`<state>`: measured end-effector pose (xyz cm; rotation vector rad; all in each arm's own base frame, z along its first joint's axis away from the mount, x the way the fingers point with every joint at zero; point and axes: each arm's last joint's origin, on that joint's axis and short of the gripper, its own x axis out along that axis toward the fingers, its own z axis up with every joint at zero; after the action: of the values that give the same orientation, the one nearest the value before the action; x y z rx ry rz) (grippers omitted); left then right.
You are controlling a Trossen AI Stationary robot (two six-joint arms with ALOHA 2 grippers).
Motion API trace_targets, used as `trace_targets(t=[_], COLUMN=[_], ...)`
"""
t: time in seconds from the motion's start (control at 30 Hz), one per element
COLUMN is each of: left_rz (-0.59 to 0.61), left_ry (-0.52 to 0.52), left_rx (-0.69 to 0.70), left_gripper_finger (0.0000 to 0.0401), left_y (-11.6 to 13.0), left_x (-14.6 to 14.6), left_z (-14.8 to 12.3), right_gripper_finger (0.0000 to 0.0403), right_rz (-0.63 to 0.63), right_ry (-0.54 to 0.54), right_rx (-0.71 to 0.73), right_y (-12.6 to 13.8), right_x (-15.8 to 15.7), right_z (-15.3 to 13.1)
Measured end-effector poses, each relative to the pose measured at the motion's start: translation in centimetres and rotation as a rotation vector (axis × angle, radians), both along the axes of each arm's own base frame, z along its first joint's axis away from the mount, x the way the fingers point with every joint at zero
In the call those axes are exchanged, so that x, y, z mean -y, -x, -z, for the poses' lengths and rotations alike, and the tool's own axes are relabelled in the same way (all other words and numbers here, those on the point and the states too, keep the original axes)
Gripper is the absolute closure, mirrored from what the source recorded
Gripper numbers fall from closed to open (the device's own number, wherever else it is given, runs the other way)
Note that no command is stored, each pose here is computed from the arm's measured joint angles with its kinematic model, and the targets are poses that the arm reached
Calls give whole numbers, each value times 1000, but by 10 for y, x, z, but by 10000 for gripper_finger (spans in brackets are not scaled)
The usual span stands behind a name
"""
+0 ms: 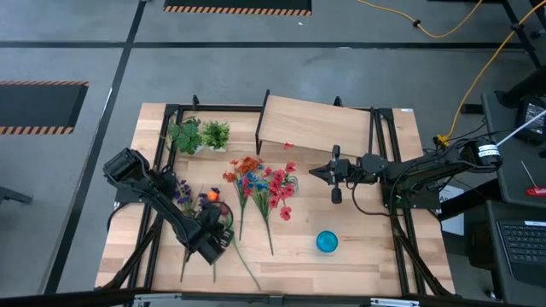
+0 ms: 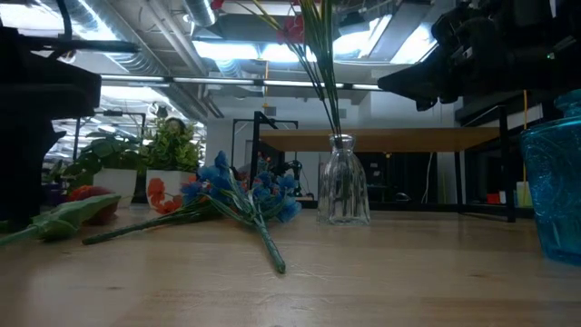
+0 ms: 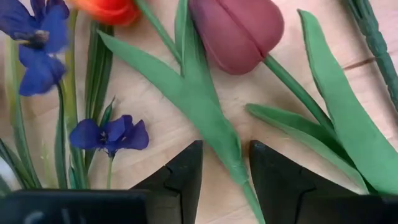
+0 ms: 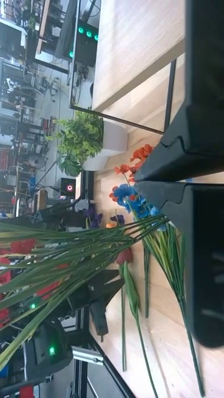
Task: Pick and place flowers into a vace then onto a shelf
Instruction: Put the orange tulip into the transparent vase
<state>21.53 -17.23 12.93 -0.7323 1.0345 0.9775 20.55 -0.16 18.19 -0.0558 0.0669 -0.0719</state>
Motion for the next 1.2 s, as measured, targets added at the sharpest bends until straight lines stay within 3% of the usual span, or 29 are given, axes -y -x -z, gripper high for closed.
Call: trace_targets(t=[0.3, 0.53, 0.87, 1.2], left_rz=[-8, -46, -83, 61], left_ry=[-16, 13, -44, -108], left_rx=[-19, 13, 54, 203], left_gripper_finger=[313, 390, 396, 397], left_y=[0, 4, 18, 26], left_x=[0, 1, 3, 2], left_z=[7, -2, -14, -43], right_gripper_finger=[392, 392, 392, 392], right_rz=[0, 0, 0, 0], right_ry=[0, 0, 0, 0], right_rx=[0, -1, -9, -9], right_y=[0, 0, 0, 0], right_x=[0, 0, 0, 0], right_z=[0, 0, 1, 1])
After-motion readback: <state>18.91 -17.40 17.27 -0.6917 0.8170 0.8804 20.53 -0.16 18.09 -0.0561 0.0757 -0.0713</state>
